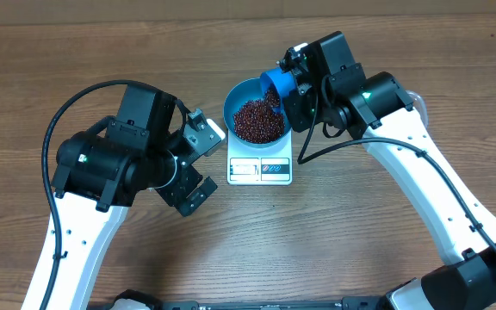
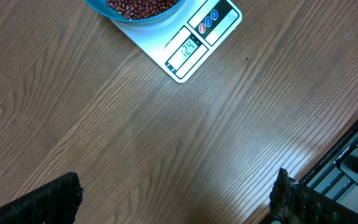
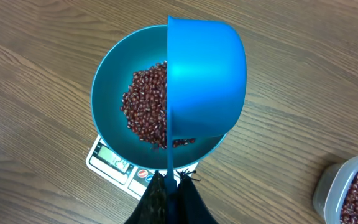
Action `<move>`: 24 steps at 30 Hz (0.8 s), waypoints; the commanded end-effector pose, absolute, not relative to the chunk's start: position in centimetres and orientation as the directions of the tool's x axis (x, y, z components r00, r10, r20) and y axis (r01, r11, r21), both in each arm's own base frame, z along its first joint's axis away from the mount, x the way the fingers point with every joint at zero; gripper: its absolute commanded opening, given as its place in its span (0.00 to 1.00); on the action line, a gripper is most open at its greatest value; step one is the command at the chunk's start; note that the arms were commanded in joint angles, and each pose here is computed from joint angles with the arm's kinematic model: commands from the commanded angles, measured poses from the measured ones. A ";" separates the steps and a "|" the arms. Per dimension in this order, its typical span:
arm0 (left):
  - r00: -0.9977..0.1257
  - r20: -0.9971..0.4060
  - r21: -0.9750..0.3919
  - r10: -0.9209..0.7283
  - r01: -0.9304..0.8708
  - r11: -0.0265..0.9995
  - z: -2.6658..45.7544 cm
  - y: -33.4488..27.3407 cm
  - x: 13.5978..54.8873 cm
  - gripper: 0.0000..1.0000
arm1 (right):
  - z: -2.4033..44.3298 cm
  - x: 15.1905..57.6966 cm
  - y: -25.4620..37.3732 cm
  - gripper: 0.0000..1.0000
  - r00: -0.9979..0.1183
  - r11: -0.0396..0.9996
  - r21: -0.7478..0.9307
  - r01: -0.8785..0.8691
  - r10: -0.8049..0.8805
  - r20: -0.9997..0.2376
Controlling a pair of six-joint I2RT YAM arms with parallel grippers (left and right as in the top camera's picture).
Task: Scoop item into bowl and weigh 150g on scale
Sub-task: 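Hold the scoop tilted over the bowl, shaking beans out gradually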
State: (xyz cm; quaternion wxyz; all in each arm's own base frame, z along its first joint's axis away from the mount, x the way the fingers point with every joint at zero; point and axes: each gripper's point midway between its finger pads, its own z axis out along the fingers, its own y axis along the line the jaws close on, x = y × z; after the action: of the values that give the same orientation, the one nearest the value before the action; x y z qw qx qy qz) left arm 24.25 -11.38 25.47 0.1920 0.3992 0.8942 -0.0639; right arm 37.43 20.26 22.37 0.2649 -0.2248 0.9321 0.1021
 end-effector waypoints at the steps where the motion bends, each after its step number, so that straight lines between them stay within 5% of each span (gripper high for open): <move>1: -0.594 -0.421 0.054 0.686 0.739 0.672 26.4 -11.5 24.3 1.00 | 25.2 37.5 20.6 0.04 -0.722 0.876 0.072 -0.478 -0.344 -0.600; 24: -0.594 -0.421 0.054 0.686 0.739 0.672 26.4 -11.5 24.3 1.00 | 25.9 37.3 20.9 0.04 -0.714 0.878 0.078 -0.472 -0.329 -0.618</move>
State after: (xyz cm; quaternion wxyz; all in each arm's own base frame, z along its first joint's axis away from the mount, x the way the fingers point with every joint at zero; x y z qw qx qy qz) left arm 24.25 -11.38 25.47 0.1920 0.3992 0.8942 -0.0639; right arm 37.43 20.60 22.52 0.2681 -0.2225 0.9315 0.1044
